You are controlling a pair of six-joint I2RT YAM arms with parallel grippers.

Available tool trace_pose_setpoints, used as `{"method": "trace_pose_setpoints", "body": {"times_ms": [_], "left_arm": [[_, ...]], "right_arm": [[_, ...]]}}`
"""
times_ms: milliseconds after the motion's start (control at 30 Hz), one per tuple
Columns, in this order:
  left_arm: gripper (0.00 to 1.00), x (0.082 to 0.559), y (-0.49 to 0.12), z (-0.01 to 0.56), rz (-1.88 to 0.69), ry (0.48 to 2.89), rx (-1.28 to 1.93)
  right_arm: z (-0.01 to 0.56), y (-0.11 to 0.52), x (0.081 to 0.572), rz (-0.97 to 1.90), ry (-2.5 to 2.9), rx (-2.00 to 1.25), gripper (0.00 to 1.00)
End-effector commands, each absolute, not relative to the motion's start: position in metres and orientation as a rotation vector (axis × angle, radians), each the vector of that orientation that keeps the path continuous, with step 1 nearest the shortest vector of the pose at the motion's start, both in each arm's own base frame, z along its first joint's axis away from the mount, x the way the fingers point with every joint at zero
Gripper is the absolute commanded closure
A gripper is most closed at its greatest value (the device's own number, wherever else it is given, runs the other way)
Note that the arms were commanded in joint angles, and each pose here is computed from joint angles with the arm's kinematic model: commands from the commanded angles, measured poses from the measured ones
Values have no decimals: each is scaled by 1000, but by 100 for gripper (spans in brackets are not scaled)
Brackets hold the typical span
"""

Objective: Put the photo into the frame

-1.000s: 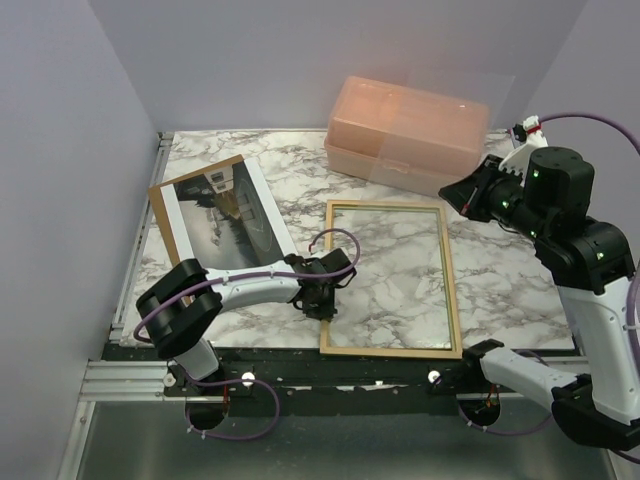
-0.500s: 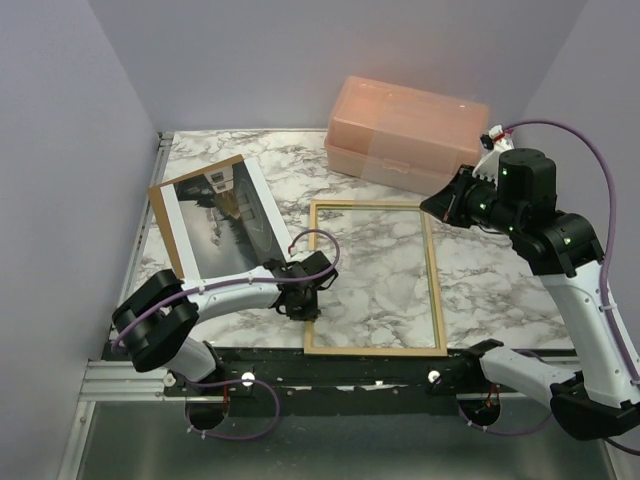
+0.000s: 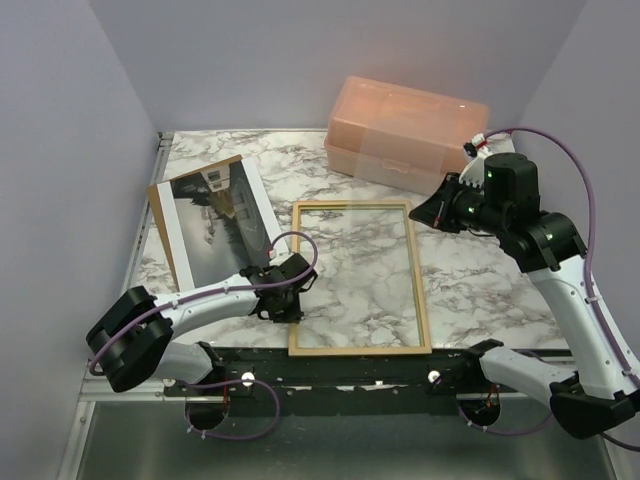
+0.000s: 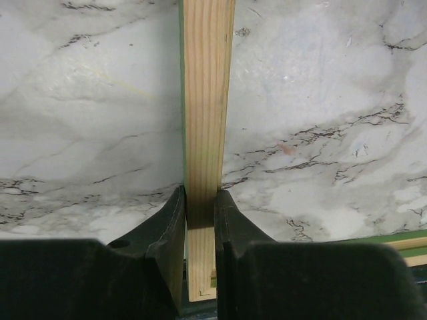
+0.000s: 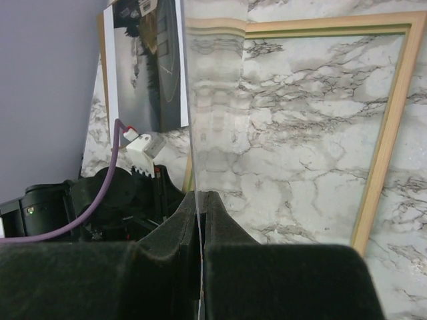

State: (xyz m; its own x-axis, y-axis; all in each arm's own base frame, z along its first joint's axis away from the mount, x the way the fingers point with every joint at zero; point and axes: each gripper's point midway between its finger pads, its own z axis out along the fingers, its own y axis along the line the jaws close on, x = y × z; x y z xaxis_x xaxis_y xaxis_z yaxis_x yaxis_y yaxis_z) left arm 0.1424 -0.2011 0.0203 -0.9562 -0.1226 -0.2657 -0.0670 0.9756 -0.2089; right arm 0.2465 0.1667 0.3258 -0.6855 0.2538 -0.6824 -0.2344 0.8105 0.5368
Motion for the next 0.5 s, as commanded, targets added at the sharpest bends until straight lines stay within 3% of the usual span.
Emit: {"method": "trace_pose_setpoints", "body": {"times_ms": [0, 333, 467], "left_arm": [[100, 148, -180, 14, -223, 2823, -167], [100, 158, -183, 21, -218, 2802, -81], [79, 160, -184, 25, -220, 2792, -49]], "right_arm": [[328, 177, 249, 844, 2171, -21, 100], [310, 187, 247, 896, 2224, -56, 100], [305, 189, 245, 911, 2238, -68, 100]]}}
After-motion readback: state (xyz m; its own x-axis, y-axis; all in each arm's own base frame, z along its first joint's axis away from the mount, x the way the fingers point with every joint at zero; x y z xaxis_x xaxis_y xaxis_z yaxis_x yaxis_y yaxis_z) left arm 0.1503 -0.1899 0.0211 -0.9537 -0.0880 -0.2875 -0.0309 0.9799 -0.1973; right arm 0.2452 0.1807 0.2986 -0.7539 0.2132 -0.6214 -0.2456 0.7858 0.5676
